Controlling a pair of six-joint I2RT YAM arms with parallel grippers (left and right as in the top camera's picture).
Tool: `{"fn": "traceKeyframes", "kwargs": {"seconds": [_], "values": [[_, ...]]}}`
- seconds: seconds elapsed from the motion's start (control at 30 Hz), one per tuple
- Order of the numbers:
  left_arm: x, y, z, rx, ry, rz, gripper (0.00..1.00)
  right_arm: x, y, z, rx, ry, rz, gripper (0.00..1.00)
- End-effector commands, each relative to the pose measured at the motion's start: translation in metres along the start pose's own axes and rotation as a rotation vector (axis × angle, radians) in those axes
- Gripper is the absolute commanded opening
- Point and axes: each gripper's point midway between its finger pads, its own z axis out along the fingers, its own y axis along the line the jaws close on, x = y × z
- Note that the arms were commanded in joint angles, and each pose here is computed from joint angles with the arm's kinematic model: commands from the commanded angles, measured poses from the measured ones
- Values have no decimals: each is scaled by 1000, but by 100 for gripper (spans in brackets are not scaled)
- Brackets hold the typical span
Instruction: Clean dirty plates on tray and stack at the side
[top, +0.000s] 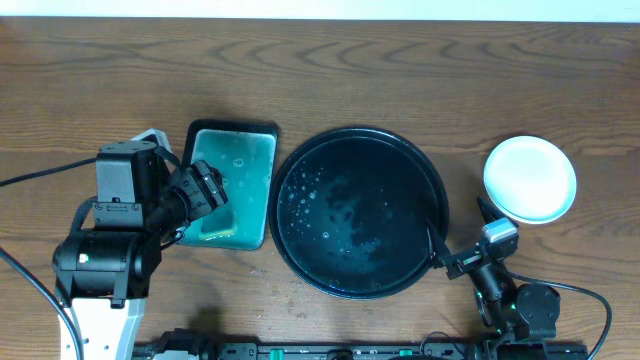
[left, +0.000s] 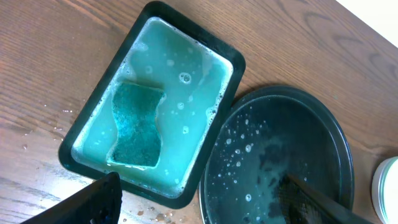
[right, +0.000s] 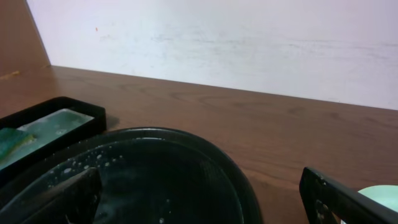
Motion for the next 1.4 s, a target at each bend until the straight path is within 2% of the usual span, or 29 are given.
{"fn": "traceKeyframes", "kwargs": {"seconds": [0.0,0.2,0.33,0.57,0.73,0.93,1.13,1.37], "values": [[-4,-4,-6,18,-12,6,80,0,-5,-1,24,-1,11,99],[0,-3,-25,45,-73,20,80,0,-5,-1,24,-1,11,99],[-3,18,-54,-13,-257,83,81,0,-5,-1,24,-1,11,99],[-9,14,-70,144,-667,222,81,0,-5,-1,24,-1,11,99],[4,18,-50,234,-806,237,81,0,-5,-1,24,-1,11,99],[21,28,-10,273,-850,251,81,0,-5,-1,24,-1,11,99],[42,41,48,277,-787,256,81,0,-5,-1,24,-1,11,99],[52,49,60,246,-725,253,81,0,-5,-1,24,-1,11,99]]}}
